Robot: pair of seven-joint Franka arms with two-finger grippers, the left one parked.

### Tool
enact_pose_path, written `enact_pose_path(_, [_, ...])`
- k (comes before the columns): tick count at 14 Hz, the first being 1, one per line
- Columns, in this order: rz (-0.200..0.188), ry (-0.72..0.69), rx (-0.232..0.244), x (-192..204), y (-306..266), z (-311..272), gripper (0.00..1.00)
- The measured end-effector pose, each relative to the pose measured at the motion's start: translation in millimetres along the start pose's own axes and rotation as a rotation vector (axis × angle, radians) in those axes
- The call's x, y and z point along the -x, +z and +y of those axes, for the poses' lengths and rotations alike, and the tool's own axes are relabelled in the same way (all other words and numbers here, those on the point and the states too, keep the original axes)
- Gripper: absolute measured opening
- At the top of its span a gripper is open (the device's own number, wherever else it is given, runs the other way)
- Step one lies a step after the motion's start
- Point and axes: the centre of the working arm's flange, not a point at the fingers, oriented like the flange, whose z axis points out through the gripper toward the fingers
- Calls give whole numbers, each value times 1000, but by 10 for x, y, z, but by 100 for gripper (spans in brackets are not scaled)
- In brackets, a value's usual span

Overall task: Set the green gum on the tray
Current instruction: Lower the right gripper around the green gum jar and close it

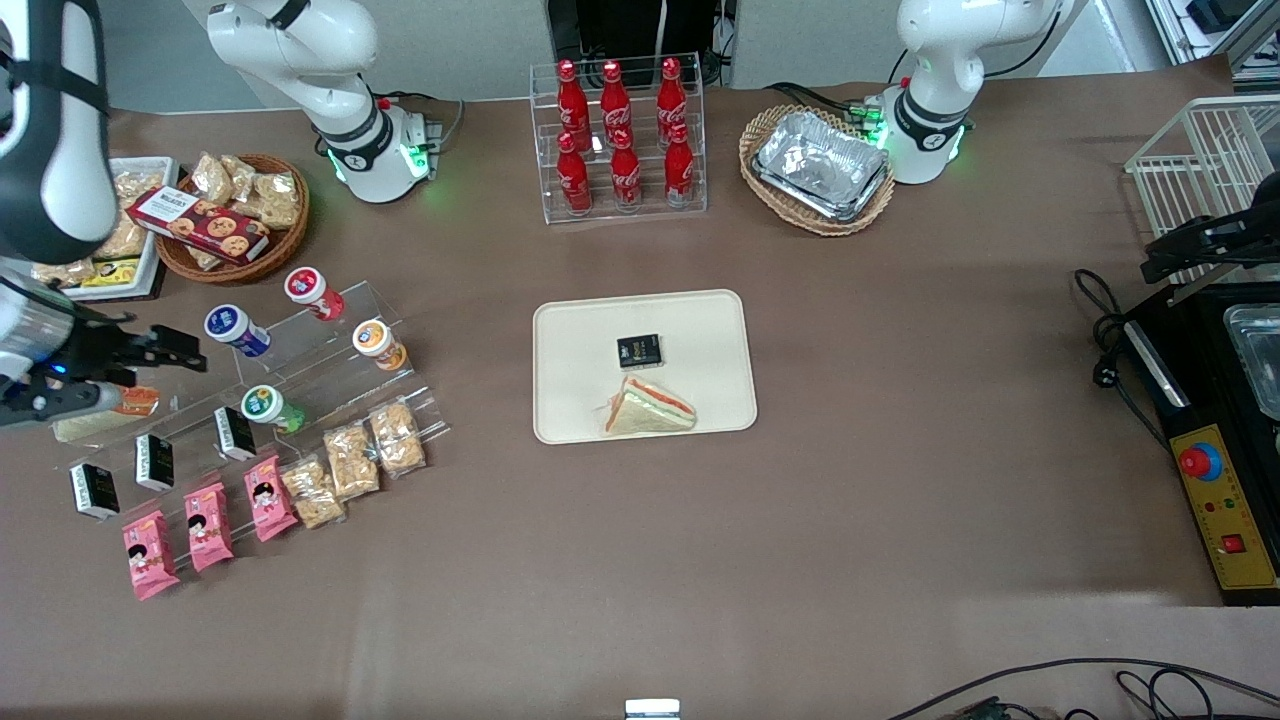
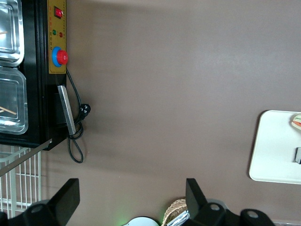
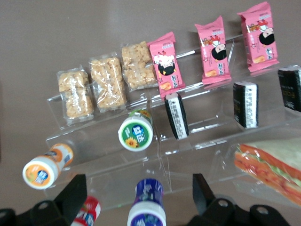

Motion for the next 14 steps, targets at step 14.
enact_pose_path(14, [28, -45, 24, 37, 1510, -241, 99])
